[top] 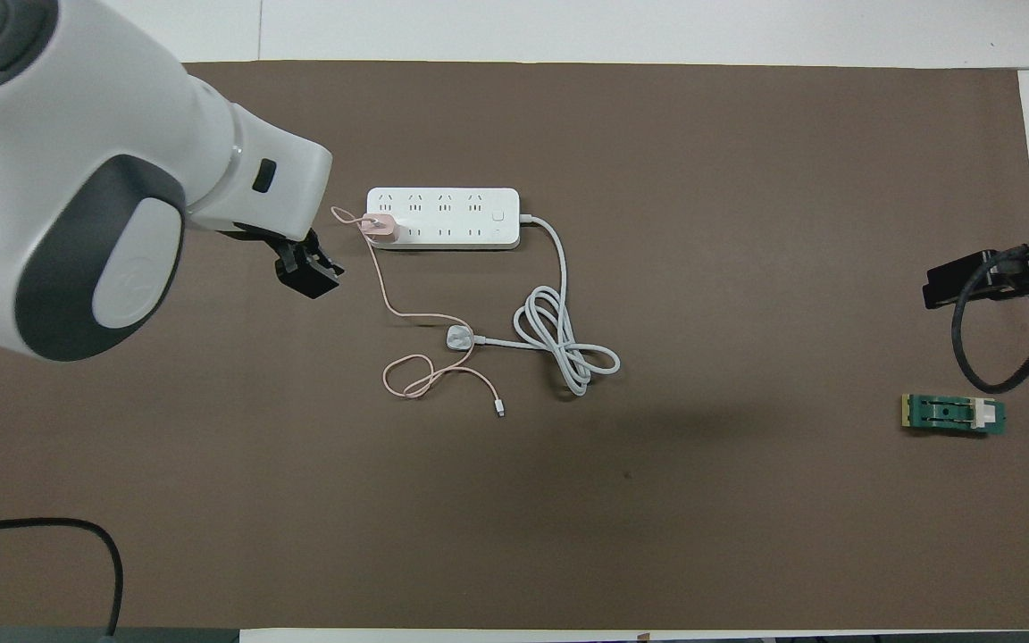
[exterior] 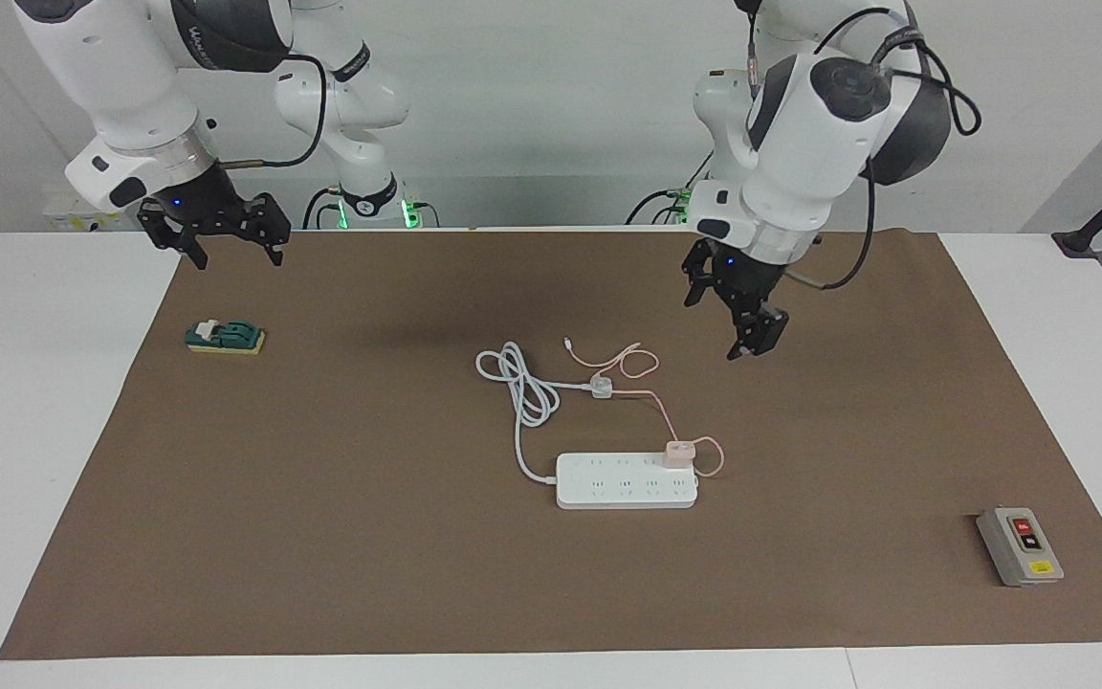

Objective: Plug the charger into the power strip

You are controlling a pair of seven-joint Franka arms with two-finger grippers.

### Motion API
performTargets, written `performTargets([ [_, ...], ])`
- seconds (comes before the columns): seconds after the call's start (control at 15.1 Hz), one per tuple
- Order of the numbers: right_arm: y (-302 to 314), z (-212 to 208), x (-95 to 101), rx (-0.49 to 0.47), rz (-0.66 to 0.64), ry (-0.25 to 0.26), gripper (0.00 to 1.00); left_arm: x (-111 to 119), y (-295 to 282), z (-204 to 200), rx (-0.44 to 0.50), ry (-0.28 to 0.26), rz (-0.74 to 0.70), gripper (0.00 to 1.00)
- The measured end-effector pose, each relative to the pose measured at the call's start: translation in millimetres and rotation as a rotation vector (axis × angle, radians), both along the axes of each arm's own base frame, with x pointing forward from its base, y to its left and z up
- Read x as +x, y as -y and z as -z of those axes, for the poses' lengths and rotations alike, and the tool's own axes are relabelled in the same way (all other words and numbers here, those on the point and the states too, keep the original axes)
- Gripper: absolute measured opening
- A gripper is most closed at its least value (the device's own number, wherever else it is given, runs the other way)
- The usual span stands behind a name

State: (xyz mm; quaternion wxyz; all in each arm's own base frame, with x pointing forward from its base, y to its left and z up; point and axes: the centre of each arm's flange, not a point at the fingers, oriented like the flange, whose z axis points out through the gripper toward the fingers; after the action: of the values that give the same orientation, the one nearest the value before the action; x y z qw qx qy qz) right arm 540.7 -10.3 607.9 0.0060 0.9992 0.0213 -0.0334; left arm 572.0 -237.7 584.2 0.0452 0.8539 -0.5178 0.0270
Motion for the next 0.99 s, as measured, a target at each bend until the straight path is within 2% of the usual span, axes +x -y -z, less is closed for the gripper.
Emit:
performTargets([
  [0.2,0.0,0.0,0.0,0.0,0.0,0.0,1.0,-14.1,-34.9,-30.3,0.017,-0.039,-0.246,1.0],
  [0.53,0.0,0.0,0.0,0.0,0.0,0.0,1.0,-17.4,-83.0,-47.0,0.034,-0.086,-0.663,1.0],
  [0.99,-0.1,0.0,0.0,0.0,0.0,0.0,1.0,-28.3,-98.0,-48.5,0.064,-0.14,-0.843,1.0],
])
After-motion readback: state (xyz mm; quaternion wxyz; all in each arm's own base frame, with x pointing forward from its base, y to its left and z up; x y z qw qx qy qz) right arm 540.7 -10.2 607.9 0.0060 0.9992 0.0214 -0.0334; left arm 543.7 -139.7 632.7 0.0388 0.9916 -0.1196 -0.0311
